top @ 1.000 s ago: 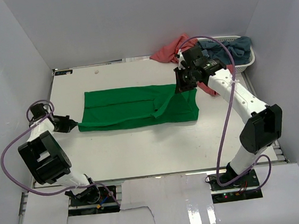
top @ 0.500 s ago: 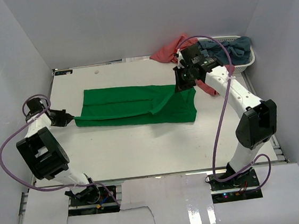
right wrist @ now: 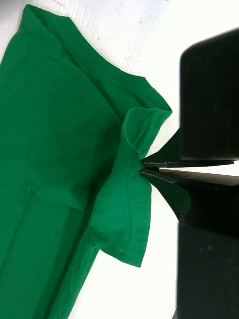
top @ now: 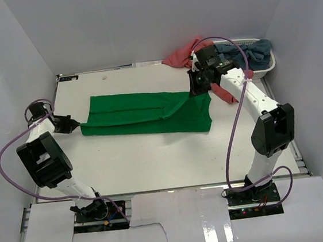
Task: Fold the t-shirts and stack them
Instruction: Fold the other side of the tshirt into a rectangle
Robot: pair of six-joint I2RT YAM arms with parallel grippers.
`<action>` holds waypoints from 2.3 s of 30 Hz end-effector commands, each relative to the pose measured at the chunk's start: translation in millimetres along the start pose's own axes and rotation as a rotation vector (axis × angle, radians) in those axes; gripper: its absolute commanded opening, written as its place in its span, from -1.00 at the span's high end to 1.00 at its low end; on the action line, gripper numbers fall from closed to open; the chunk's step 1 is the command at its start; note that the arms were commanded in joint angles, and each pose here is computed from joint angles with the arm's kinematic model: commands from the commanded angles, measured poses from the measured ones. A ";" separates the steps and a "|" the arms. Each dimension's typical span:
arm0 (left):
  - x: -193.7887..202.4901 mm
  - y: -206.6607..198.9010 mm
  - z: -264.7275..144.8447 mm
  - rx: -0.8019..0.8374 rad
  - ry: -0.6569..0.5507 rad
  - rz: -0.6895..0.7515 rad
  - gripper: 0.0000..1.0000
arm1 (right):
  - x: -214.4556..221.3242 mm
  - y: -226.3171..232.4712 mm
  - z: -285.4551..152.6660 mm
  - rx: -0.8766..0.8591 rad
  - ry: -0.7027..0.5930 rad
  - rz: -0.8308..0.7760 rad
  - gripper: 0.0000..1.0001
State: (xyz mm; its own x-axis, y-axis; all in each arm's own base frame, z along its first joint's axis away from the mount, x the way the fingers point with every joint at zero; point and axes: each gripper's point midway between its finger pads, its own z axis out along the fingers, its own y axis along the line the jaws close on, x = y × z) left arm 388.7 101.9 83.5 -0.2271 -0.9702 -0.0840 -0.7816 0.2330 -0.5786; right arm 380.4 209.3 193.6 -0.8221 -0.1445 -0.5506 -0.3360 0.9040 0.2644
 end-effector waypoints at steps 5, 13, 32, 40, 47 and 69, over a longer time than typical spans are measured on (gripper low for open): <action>-6.7 -33.8 -4.7 0.059 -0.026 0.017 1.00 | -22.9 -0.9 -4.4 -0.017 -0.051 -0.015 0.85; -11.2 -46.7 -3.0 0.074 -0.031 0.014 1.00 | -35.8 -7.2 1.5 -0.019 -0.057 -0.008 0.85; -10.9 -57.1 15.4 0.062 -0.017 0.011 1.00 | -50.1 -25.8 22.4 -0.008 -0.049 0.019 0.85; -9.8 -69.6 22.8 0.072 -0.008 0.022 1.00 | -52.2 -32.0 25.2 0.006 -0.050 0.031 0.85; -8.5 -67.6 33.6 0.055 -0.001 0.021 1.00 | -54.8 -40.4 29.7 0.015 -0.048 0.048 0.85; -16.2 -74.1 67.0 0.036 0.010 0.017 1.00 | -63.6 -75.9 80.7 0.069 -0.028 0.111 0.85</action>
State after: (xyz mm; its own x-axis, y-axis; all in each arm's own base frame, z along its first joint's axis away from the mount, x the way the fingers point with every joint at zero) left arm 475.5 91.0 56.8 -0.2596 -0.9643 -0.0525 -0.7810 0.2416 -0.5759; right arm 473.2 186.4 126.6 -0.8761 -0.0670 -0.4774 -0.2207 0.9361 0.2737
